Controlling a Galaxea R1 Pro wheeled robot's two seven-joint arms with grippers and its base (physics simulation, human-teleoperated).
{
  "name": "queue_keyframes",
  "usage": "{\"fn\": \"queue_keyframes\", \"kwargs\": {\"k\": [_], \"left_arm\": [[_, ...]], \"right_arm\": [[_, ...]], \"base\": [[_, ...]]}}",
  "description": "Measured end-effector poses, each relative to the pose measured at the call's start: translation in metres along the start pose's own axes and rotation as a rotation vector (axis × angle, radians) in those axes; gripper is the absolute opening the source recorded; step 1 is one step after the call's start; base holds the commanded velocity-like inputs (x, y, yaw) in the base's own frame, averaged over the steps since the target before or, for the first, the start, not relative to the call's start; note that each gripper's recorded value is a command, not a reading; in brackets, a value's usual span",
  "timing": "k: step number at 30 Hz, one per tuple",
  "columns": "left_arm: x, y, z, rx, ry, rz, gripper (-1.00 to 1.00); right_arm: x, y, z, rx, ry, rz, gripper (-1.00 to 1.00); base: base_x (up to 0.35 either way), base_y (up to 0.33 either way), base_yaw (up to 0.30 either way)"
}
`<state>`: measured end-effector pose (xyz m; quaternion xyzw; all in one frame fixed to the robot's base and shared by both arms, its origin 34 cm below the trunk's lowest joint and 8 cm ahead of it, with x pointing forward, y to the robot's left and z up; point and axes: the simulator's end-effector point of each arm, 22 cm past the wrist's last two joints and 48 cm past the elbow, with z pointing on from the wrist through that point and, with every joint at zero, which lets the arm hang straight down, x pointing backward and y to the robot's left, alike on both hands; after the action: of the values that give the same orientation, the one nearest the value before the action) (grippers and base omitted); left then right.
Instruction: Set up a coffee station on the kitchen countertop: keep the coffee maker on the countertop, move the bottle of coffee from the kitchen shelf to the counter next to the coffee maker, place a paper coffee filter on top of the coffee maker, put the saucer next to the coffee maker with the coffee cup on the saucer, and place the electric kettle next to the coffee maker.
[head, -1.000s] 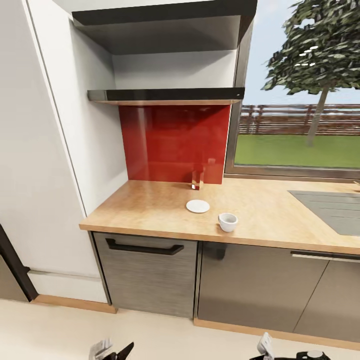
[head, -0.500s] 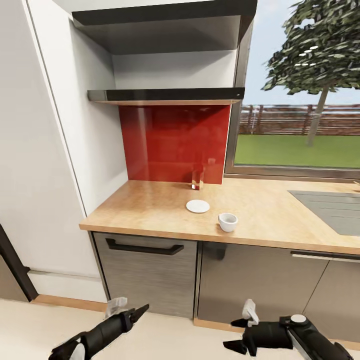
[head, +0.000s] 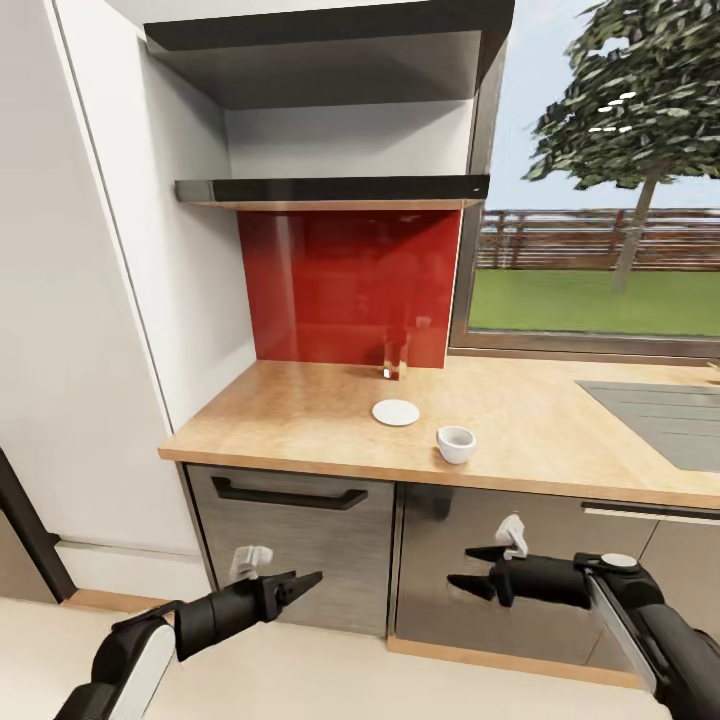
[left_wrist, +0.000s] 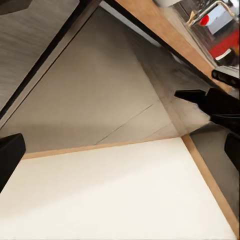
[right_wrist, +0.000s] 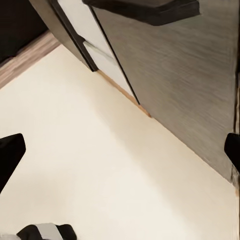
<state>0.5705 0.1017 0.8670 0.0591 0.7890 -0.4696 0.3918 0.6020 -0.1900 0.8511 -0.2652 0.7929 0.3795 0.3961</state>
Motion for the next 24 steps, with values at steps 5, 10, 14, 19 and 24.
{"fn": "queue_keyframes", "kwargs": {"k": [5,10,14,19,24], "left_arm": [[-0.01,-0.024,-0.003,0.035,0.017,0.025,1.0],[-0.029,-0.056,-0.001,0.135,0.059,0.023,1.0],[-0.086,-0.09,0.001,0.23,0.026,0.099,1.0],[-0.226,-0.156,0.001,0.343,-0.106,0.262,1.0],[-0.284,-0.129,0.042,0.295,-0.078,0.132,1.0]], "right_arm": [[-0.049,-0.015,-0.042,0.08,-0.029,0.03,1.0],[-0.096,-0.034,-0.084,0.156,-0.024,0.02,1.0],[-0.143,-0.043,-0.119,0.204,-0.031,0.025,1.0],[-0.255,-0.055,-0.205,0.332,-0.133,-0.08,1.0],[-0.295,-0.105,-0.253,0.422,-0.218,0.043,1.0]], "base": [[0.0,0.0,0.0],[0.0,0.0,0.0],[0.0,0.0,0.0],[0.0,0.0,0.0],[0.0,0.0,0.0]]}}
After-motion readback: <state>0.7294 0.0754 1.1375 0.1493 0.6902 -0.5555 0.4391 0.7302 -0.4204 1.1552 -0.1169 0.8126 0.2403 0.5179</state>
